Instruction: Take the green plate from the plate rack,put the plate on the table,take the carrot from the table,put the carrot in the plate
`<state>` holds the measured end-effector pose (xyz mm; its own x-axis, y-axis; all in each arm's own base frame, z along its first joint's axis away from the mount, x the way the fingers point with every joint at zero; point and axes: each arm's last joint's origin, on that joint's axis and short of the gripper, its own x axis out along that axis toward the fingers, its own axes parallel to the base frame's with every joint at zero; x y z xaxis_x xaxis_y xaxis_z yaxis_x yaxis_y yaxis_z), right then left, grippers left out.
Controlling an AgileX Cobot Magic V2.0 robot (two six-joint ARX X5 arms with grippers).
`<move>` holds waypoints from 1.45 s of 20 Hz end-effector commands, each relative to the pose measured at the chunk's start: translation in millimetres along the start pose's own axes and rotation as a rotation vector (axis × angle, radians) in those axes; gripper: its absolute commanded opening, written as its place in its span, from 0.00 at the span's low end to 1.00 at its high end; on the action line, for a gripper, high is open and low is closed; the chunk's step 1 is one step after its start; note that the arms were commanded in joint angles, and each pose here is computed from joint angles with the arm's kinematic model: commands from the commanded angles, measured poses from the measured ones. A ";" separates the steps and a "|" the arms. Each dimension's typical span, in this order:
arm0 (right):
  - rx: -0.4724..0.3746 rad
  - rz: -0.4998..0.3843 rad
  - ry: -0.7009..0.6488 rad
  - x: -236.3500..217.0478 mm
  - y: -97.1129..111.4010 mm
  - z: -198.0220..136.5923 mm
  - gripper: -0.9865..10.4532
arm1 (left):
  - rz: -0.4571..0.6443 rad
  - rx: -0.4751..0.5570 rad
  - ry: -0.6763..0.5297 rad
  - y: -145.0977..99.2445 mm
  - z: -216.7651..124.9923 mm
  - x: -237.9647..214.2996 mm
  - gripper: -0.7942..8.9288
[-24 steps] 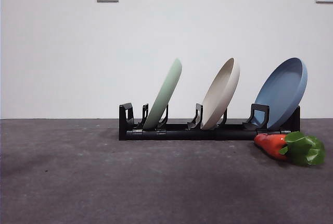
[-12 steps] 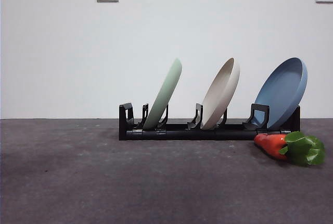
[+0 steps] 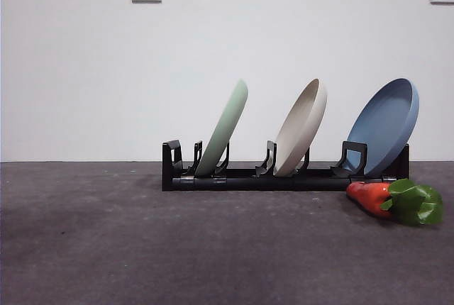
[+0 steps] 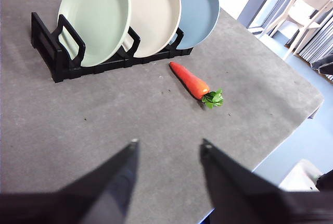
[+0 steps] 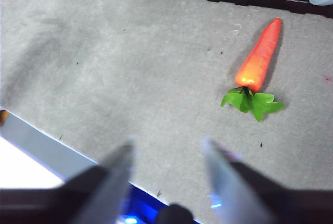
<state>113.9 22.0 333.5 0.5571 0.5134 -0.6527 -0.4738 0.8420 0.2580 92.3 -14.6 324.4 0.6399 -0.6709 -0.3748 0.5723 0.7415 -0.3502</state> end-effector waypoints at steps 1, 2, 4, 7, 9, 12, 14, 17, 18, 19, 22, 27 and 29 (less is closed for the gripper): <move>-0.010 0.006 -0.007 -0.7 0.8 0.5 0.63 | 0.003 0.003 -0.019 0.3 4.3 -0.1 0.60; -0.008 0.006 -0.007 -0.7 0.8 0.5 0.63 | -0.002 -0.005 -0.028 1.5 6.8 1.3 0.60; -0.003 0.006 -0.007 -0.7 0.8 0.5 0.63 | -0.011 -0.015 -0.046 3.6 12.5 4.5 0.60; -0.003 0.006 -0.007 -0.7 0.8 0.5 0.63 | -0.052 0.013 -0.049 2.8 28.8 12.2 0.60; -0.003 0.006 -0.007 -0.7 0.8 0.5 0.63 | -0.085 0.043 -0.050 2.1 45.8 21.7 0.60; -0.003 0.006 -0.007 -0.7 0.8 0.5 0.63 | -0.089 0.084 -0.032 -0.2 71.5 43.1 0.60; -0.003 0.006 -0.007 -0.7 0.8 0.5 0.63 | -0.085 0.116 -0.023 -2.8 88.7 64.8 0.60; -0.003 0.006 -0.007 -0.7 0.8 0.5 0.63 | -0.064 0.158 -0.018 -5.9 111.6 105.7 0.60; -0.003 0.006 -0.007 -0.7 0.8 0.5 0.63 | -0.055 0.164 -0.008 -6.4 118.5 121.6 0.60; -0.003 0.006 -0.007 -0.7 0.8 0.5 0.63 | -0.050 0.170 0.000 -6.4 125.0 137.9 0.60; -0.003 0.006 -0.007 -0.7 0.8 0.5 0.63 | -0.066 0.181 0.028 -4.7 139.5 188.3 0.60; -0.003 0.006 -0.007 -0.7 0.8 0.5 0.63 | -0.028 0.180 0.067 13.2 142.5 270.6 0.60; -0.002 0.006 -0.006 -0.7 0.8 0.4 0.63 | -0.011 0.176 0.079 23.8 136.9 296.2 0.60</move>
<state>113.8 22.1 333.4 0.5548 0.5163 -0.6524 -0.4729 0.8408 0.2633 362.8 -192.5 326.9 0.5951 -0.6757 -0.4350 0.6674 0.7171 -0.2008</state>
